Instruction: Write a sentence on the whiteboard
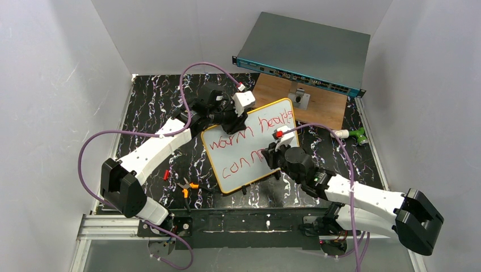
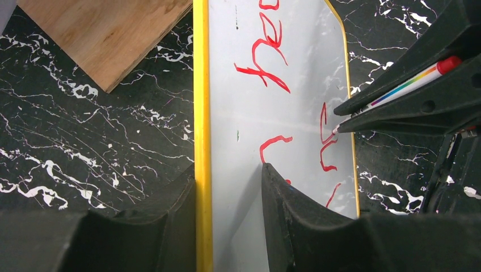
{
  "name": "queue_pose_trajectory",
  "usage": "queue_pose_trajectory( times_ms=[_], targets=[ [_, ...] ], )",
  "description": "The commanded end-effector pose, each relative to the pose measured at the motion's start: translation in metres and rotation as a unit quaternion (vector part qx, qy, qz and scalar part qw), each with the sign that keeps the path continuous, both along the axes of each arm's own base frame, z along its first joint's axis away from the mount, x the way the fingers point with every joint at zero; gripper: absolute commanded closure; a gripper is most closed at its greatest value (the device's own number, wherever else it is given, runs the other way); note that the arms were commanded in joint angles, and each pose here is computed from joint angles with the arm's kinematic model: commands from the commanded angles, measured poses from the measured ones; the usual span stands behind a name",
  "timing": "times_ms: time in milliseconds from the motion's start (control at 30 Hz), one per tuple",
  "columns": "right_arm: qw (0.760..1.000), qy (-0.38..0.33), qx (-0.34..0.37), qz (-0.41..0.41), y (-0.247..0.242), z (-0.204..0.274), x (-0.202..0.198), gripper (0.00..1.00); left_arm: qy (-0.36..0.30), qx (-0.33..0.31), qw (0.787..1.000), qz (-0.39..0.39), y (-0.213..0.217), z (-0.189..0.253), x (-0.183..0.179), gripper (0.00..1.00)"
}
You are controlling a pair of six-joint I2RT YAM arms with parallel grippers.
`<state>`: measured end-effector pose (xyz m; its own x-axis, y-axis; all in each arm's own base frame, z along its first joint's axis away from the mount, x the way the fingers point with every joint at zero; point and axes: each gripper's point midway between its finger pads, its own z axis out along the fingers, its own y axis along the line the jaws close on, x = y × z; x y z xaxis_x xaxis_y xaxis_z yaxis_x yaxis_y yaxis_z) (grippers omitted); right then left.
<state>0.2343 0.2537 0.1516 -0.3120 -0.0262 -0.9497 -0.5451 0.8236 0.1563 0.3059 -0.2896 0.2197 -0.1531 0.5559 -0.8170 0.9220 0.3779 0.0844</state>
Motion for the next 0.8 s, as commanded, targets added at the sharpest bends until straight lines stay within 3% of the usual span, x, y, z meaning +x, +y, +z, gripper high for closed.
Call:
queue_pose_trajectory(
  times_ms=[0, 400, 633, 767],
  targets=[
    [0.997, 0.023, -0.051, -0.061, -0.031, -0.03, 0.003, 0.99, 0.03, 0.076, 0.996, -0.041, 0.01, -0.045, -0.023, 1.0],
    [0.986, -0.03, -0.085, -0.139, -0.076, -0.002, 0.016, 0.99, 0.03, 0.077, 0.996, -0.041, 0.011, -0.045, -0.025, 1.0],
    [0.992, -0.104, -0.004, -0.075, -0.069, 0.066, 0.0, 0.99, 0.028, 0.079, 0.996, -0.042, 0.012, -0.045, -0.026, 1.0],
    [0.991, -0.114, 0.003, -0.073, -0.07, 0.072, -0.001, 0.99, 0.03, 0.077, 0.996, -0.041, 0.012, -0.045, -0.026, 1.0]
  ],
)
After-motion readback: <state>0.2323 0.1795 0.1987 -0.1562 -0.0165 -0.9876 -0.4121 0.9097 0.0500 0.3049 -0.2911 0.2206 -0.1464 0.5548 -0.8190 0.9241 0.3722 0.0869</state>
